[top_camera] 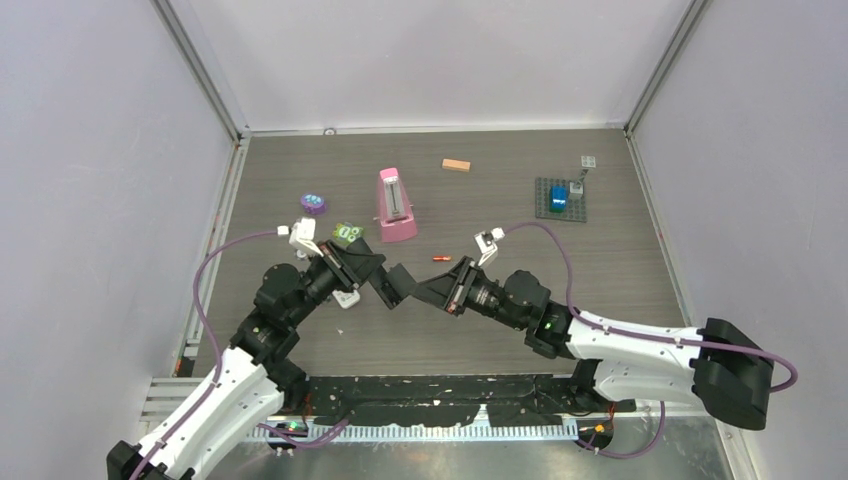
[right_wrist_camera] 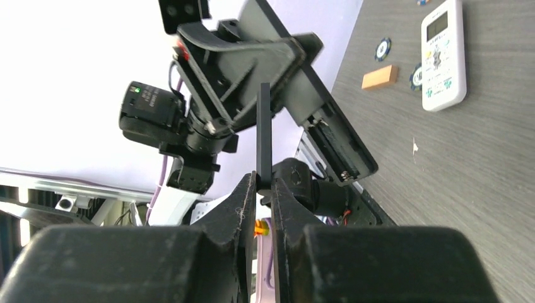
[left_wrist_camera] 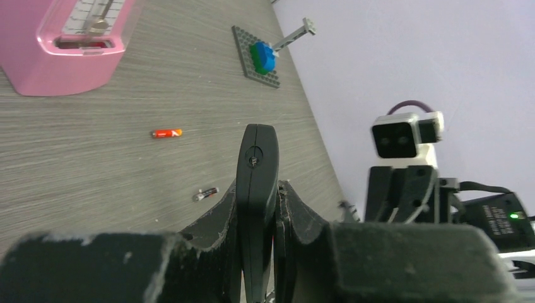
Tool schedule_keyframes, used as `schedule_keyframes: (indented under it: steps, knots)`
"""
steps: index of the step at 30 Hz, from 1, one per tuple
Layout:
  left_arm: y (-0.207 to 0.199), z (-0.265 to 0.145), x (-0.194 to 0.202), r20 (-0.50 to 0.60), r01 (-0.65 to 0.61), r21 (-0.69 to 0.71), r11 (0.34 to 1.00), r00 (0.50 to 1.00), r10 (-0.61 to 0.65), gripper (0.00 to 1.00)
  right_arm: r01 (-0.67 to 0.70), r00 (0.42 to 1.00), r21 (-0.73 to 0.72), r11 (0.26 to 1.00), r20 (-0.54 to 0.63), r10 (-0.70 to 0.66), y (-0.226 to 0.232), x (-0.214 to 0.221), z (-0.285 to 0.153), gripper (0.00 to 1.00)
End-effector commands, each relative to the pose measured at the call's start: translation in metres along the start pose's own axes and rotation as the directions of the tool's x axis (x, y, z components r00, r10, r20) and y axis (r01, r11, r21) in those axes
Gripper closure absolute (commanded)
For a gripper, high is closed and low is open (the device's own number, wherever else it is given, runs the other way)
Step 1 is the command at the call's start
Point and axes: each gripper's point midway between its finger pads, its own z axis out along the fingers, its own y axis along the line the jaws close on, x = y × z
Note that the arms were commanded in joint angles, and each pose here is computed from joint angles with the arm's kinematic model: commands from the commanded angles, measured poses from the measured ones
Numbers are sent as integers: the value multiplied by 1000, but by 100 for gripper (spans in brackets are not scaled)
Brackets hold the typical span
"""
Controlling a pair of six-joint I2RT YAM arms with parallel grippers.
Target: Load the batteries into the remote control
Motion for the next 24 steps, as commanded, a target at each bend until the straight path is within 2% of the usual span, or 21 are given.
schedule_keyframes:
  steps: [1,5,7,10,14,18,24]
  knots:
    - [15,1,1,9,-94,-42,995,996,94,100,60,991,-9,998,123,-58,6,-27,-9,95]
    - [26,0,7,-11,-130,-66,989,991,130,100,59,983,121,991,165,-79,-28,-36,-23,95]
    - [25,-1,11,-24,-146,-50,988,989,145,100,52,974,241,969,204,-103,-57,-45,-37,95]
    - [22,-2,17,-52,-161,-16,987,986,160,100,1,942,461,887,297,-155,-112,-66,-74,95]
    - [13,-4,25,-87,-174,52,983,980,178,100,-85,899,599,796,390,-198,-161,-86,-119,95]
    - [2,-7,32,-121,-183,120,976,973,197,100,-102,894,695,712,378,-241,-192,-93,-144,95]
    - [-9,-9,35,-139,-186,175,967,967,211,100,-88,935,801,592,272,-228,-229,-85,-156,95]
